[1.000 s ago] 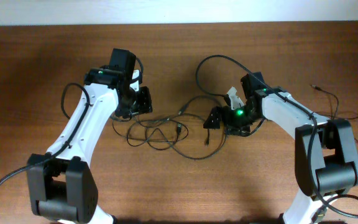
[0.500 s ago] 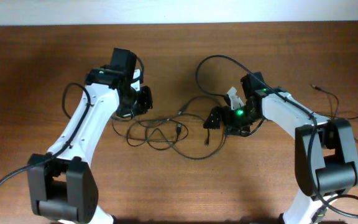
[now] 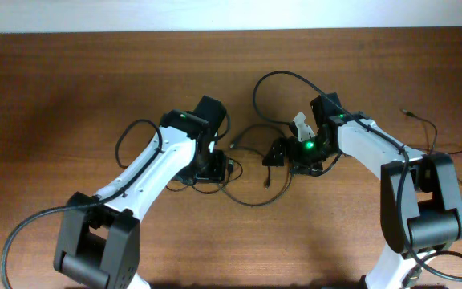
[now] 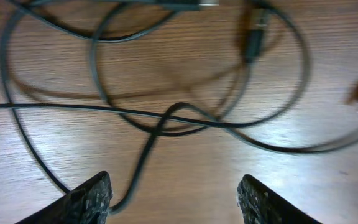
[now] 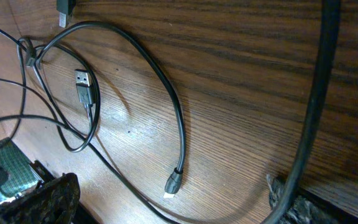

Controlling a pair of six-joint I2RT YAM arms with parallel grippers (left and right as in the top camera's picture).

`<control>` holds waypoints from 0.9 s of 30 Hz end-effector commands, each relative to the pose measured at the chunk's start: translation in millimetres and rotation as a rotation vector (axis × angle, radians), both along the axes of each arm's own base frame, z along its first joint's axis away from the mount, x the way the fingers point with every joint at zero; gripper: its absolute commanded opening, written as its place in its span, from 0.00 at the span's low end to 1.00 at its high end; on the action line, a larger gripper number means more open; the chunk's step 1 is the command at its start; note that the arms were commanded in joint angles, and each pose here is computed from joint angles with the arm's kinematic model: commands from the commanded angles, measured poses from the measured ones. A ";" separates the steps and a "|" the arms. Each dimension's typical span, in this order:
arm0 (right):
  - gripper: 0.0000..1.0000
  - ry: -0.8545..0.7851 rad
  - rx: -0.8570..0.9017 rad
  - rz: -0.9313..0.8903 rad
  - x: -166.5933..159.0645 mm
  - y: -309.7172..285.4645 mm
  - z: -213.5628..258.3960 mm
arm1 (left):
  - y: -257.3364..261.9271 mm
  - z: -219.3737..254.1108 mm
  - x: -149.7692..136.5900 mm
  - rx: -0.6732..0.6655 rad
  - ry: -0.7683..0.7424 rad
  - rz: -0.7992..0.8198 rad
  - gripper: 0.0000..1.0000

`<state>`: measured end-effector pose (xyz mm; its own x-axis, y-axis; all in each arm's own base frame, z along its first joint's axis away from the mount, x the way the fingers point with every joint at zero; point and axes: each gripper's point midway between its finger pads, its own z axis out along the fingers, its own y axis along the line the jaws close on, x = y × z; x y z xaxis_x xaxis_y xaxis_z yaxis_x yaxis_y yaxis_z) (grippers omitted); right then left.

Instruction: Untangle cables

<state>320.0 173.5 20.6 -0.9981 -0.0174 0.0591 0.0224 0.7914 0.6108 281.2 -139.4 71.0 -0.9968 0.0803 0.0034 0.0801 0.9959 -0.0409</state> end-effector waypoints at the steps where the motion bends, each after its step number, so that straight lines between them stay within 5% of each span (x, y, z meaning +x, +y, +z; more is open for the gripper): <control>1: 0.98 0.128 -0.195 0.004 -32.9 -27.7 -55.4 | 30.0 -12.1 -0.4 0.164 -0.030 -0.009 0.58; 4: 0.99 0.125 -0.194 0.003 -32.2 -27.5 -55.5 | 31.4 -25.5 -0.9 0.164 -0.044 -0.007 0.49; 7: 0.98 0.122 -0.193 0.003 -31.4 -27.3 -55.5 | 31.1 -30.0 -0.6 0.160 -0.052 -0.006 0.00; 12: 0.98 0.122 -0.193 0.004 -31.5 -27.3 -55.5 | 31.7 -14.2 -2.3 0.161 -0.045 -0.007 0.00; 16: 0.98 0.122 -0.193 0.004 -31.5 -27.3 -55.5 | 24.3 37.8 21.8 0.087 -0.211 0.018 0.00; 23: 0.98 0.121 -0.194 0.003 -31.3 -27.4 -55.6 | 7.3 239.3 64.6 -0.185 -0.794 0.078 0.00; 27: 0.98 0.121 -0.193 0.003 -31.3 -27.3 -55.6 | 40.3 308.5 53.2 -0.154 -1.038 0.175 0.00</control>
<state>320.8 173.7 20.7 -0.9982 -0.0150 0.0572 0.0231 0.7910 0.6114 343.9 -129.9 343.2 -0.6148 -0.0963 -0.7828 0.0955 0.9761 -0.1951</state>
